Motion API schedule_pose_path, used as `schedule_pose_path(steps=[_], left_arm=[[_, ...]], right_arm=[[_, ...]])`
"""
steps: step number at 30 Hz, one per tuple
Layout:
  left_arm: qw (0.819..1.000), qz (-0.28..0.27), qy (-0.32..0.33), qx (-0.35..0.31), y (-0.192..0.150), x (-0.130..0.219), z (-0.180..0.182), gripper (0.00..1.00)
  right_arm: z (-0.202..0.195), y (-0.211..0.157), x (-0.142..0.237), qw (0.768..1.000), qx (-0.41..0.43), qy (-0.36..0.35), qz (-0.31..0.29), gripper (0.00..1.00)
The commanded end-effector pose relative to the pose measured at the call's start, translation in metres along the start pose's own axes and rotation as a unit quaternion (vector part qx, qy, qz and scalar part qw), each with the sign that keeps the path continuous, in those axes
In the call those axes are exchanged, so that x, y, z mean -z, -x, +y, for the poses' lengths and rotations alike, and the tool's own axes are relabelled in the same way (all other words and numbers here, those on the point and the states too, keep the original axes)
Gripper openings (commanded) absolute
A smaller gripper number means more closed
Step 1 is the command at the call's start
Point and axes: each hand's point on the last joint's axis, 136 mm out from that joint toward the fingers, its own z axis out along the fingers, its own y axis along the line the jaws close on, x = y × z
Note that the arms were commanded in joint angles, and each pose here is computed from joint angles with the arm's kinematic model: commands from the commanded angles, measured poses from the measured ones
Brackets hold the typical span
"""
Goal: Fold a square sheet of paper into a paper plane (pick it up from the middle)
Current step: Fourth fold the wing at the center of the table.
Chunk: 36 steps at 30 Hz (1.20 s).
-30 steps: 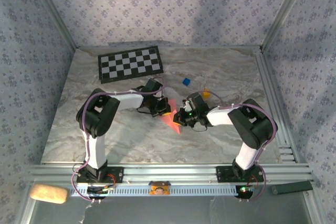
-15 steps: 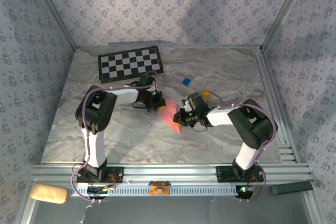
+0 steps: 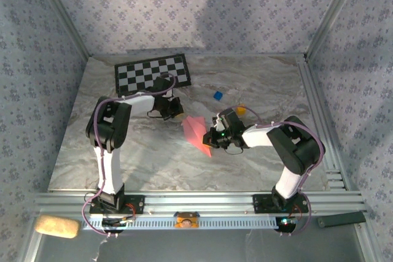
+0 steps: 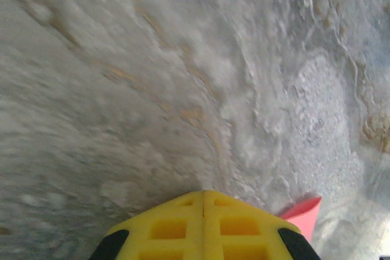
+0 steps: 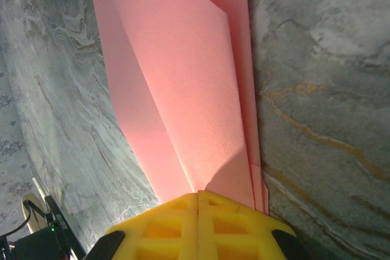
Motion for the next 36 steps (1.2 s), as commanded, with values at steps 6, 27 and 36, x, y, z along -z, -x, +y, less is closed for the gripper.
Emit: schedule_pose_path(steps=[6,27,36], left_arm=[[0.999,-0.027,-0.022,-0.020,-0.005,0.036,-0.021,0.02],[0.995,0.071,-0.009,-0.072,-0.090,-0.022,-0.010,0.00],[0.995,0.086,0.001,-0.059,-0.099,-0.023,0.006,0.00]], right_arm=[[-0.058,-0.045,0.002,0.991,-0.048,-0.100,0.074,0.00],[-0.048,-0.037,0.004,0.992,-0.044,-0.091,0.071,0.00],[0.014,-0.002,0.012,0.999,-0.003,-0.026,0.033,0.00]])
